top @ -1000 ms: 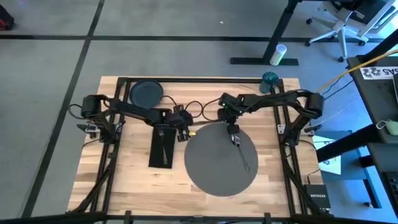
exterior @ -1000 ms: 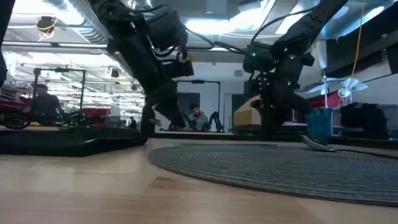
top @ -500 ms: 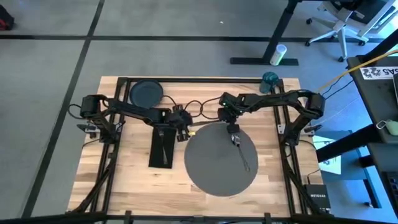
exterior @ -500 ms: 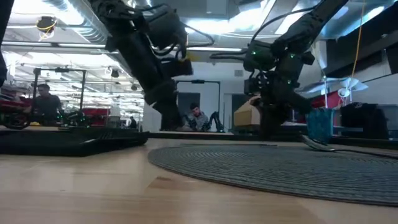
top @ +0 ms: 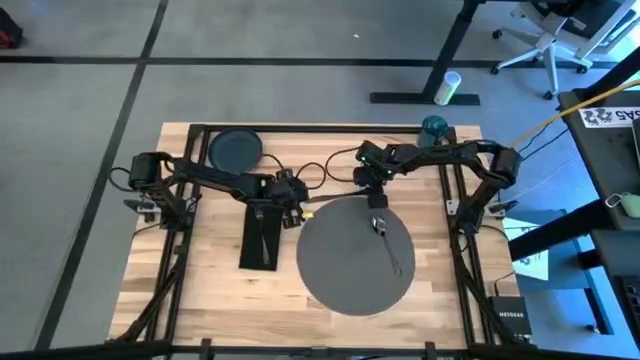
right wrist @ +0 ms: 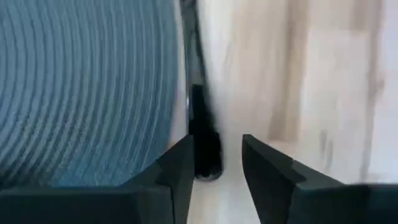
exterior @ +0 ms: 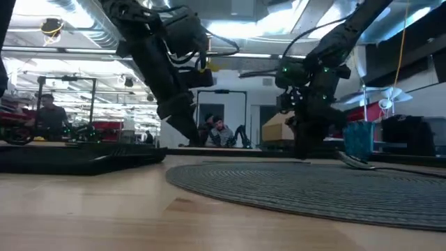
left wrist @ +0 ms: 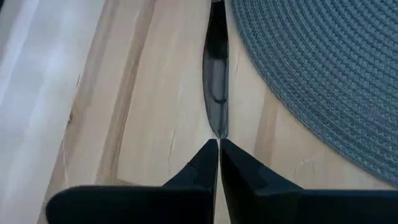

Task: Set table place
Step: Put the black knife on the gray table mat

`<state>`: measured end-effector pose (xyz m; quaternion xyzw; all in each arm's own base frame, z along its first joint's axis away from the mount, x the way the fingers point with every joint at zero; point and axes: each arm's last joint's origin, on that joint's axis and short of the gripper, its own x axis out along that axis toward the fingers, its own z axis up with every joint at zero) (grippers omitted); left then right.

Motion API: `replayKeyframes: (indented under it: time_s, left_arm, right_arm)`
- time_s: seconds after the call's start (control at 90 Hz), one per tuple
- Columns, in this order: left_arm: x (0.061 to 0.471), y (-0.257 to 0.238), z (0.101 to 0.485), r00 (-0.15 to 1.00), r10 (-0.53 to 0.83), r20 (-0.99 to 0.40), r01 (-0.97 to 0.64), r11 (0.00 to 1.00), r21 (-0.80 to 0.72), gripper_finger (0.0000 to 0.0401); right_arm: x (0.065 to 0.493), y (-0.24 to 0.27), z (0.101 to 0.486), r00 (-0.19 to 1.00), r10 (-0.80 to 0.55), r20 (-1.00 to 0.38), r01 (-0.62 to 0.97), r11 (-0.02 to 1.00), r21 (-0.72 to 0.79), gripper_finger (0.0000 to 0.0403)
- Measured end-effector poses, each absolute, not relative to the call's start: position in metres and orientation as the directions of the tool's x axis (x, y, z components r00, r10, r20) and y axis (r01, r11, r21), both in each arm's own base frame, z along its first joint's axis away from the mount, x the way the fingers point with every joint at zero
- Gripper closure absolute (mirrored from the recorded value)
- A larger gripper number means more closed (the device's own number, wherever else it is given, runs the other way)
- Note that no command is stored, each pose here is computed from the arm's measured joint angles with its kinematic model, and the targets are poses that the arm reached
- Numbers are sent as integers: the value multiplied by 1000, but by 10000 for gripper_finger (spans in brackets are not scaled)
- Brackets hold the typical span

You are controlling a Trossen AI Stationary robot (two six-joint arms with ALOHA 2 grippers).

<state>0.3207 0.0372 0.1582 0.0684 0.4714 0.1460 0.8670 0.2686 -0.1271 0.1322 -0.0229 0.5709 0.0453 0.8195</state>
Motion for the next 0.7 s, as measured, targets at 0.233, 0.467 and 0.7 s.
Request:
replayKeyframes:
  time_s: [0.233, 0.467, 0.7]
  left_arm:
    - [321, 37, 158, 515, 318, -796, -189, 948, 256, 401]
    - [321, 37, 159, 515, 318, -796, -190, 948, 256, 401]
    - [321, 37, 158, 513, 315, -799, -190, 949, 252, 401]
  right_arm:
    - [271, -128, 113, 296, 98, -950, -126, 990, 63, 295]
    - [273, -138, 113, 347, 84, -934, -106, 993, 50, 391]
    - [275, -139, 114, 358, 65, -931, -78, 996, 39, 401]
